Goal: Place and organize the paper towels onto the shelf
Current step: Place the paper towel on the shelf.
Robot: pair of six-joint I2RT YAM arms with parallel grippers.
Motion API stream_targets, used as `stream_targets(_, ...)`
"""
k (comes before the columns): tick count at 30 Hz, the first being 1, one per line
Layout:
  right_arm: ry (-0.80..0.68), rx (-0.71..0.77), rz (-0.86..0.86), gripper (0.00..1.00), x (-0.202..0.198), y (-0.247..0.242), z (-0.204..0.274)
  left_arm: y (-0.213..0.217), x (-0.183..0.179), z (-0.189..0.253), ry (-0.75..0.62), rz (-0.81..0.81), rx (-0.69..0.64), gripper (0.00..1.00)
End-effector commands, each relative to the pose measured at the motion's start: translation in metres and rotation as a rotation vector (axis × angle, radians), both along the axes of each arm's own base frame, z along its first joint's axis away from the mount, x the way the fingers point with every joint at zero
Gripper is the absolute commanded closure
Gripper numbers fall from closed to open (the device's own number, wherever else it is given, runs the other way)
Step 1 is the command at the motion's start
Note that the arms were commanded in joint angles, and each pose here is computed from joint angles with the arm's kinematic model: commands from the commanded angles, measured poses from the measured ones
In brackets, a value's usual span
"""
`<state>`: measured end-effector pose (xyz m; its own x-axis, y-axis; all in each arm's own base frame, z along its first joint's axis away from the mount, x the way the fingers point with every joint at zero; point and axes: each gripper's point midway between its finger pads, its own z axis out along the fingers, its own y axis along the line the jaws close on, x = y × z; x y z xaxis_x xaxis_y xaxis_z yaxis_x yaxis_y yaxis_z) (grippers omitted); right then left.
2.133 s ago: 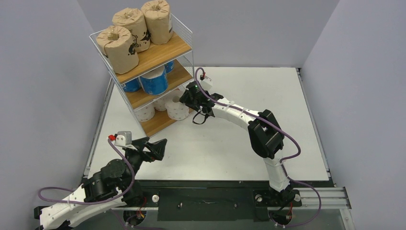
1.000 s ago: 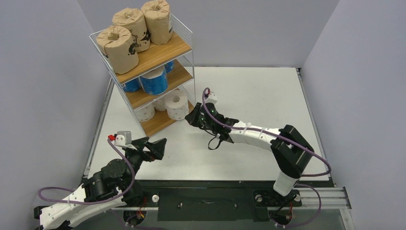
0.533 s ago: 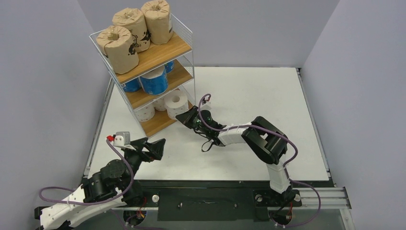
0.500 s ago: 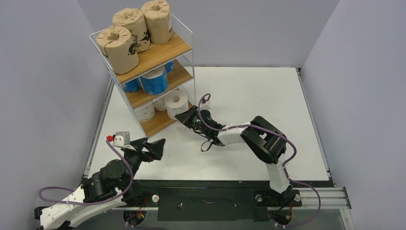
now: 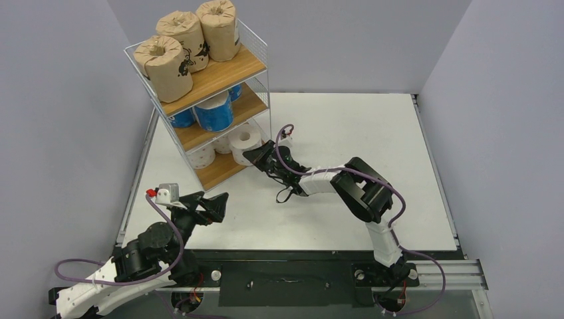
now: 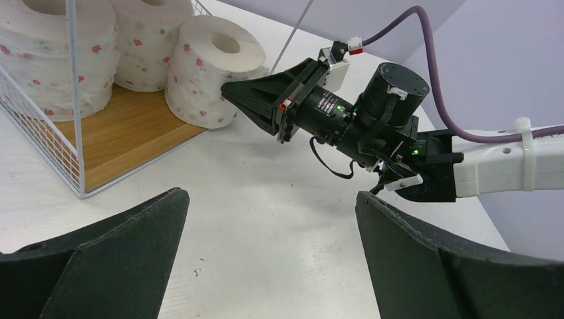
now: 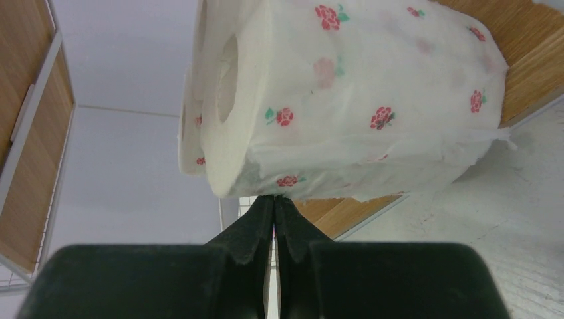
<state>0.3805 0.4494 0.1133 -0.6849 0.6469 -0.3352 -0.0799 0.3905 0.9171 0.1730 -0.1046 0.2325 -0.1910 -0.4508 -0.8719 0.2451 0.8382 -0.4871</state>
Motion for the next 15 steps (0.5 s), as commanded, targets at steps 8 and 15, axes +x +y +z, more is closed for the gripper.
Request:
stream_targets(8, -0.023, -0.014, -0.06, 1.0, 0.03, -0.007, 0.008, 0.006, 0.0, 0.016, -0.02, 0.018, -0.04, 0.03)
stream_targets(15, -0.02, -0.035, -0.058, 1.0, 0.037, -0.006, 0.004, 0.005, 0.001, 0.016, -0.021, 0.018, -0.034, 0.03)
